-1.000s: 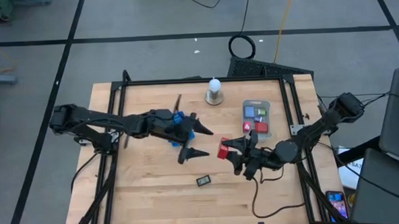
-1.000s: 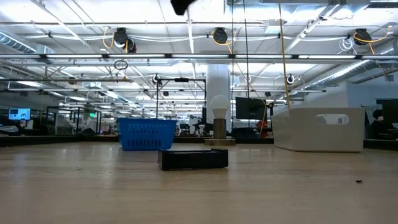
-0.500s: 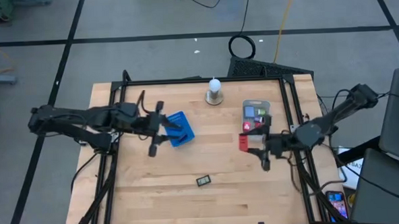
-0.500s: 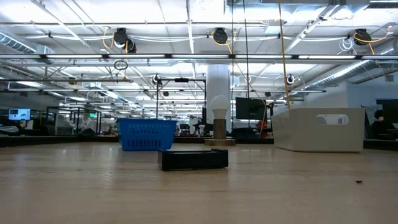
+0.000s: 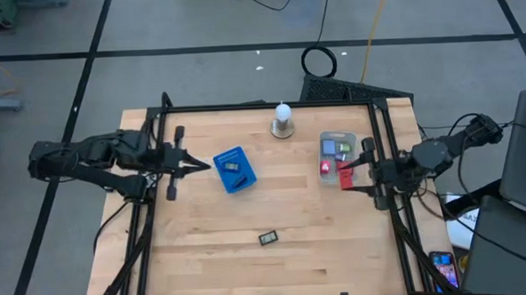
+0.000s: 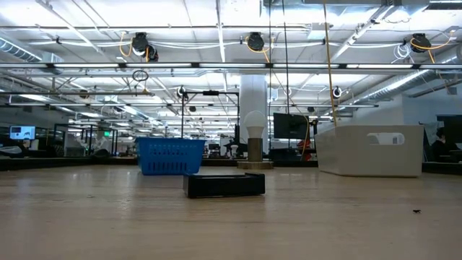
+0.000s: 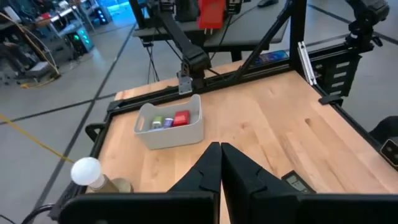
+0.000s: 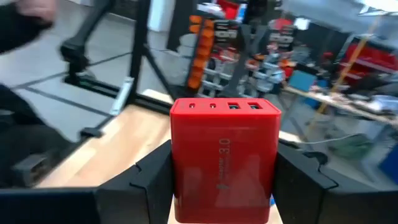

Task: Pick & Place Office items
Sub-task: Put the red charger adapter into the gray bin

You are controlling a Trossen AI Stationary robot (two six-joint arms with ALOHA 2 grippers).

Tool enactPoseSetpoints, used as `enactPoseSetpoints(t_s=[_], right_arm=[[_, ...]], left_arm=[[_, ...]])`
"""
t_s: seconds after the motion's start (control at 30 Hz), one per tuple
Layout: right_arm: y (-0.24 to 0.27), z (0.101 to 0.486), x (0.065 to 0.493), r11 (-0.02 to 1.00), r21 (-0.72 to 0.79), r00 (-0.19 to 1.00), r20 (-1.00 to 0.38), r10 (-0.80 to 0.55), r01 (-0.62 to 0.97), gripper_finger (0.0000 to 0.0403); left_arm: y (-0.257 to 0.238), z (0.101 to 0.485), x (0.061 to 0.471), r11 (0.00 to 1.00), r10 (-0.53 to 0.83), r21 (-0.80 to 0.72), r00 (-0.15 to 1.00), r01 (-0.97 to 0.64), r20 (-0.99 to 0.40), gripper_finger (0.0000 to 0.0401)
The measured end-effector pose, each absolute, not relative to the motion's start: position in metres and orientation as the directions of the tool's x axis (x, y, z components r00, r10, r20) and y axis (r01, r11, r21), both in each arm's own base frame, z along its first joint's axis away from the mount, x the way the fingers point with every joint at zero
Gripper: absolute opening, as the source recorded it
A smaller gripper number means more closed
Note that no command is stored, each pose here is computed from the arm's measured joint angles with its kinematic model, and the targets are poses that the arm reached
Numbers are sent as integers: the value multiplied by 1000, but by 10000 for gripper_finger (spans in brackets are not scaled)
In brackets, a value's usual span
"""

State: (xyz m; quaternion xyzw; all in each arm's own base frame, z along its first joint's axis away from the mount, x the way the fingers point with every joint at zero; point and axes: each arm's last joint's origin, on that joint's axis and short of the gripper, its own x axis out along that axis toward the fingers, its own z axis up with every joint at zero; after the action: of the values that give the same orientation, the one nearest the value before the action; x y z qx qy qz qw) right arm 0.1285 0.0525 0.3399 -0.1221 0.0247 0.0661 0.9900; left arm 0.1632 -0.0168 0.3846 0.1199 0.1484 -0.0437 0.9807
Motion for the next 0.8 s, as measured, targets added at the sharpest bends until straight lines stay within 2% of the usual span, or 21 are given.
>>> enactPoseSetpoints(t_s=[0.07, 0.17, 0.47, 0.57, 0.8], right_arm=[[48, 339, 121, 961, -221, 985, -85, 151, -166, 201], [39, 336, 111, 971, -199, 988, -105, 114, -133, 201], [15, 319, 78, 994, -89, 998, 19, -56, 57, 201], [10, 315, 66, 996, -45, 995, 68, -76, 79, 201], [7, 291, 56, 997, 1, 995, 71, -77, 77, 201]], left_arm=[[-16, 381, 156, 966, -39, 235, 957, 110, -289, 6], [-14, 371, 144, 962, -25, 255, 963, 96, -267, 2], [-10, 331, 113, 951, -10, 306, 998, 29, -65, 2], [-9, 321, 108, 955, -18, 295, 998, 34, -57, 2], [-8, 298, 104, 951, 12, 310, 998, 7, -59, 1]])
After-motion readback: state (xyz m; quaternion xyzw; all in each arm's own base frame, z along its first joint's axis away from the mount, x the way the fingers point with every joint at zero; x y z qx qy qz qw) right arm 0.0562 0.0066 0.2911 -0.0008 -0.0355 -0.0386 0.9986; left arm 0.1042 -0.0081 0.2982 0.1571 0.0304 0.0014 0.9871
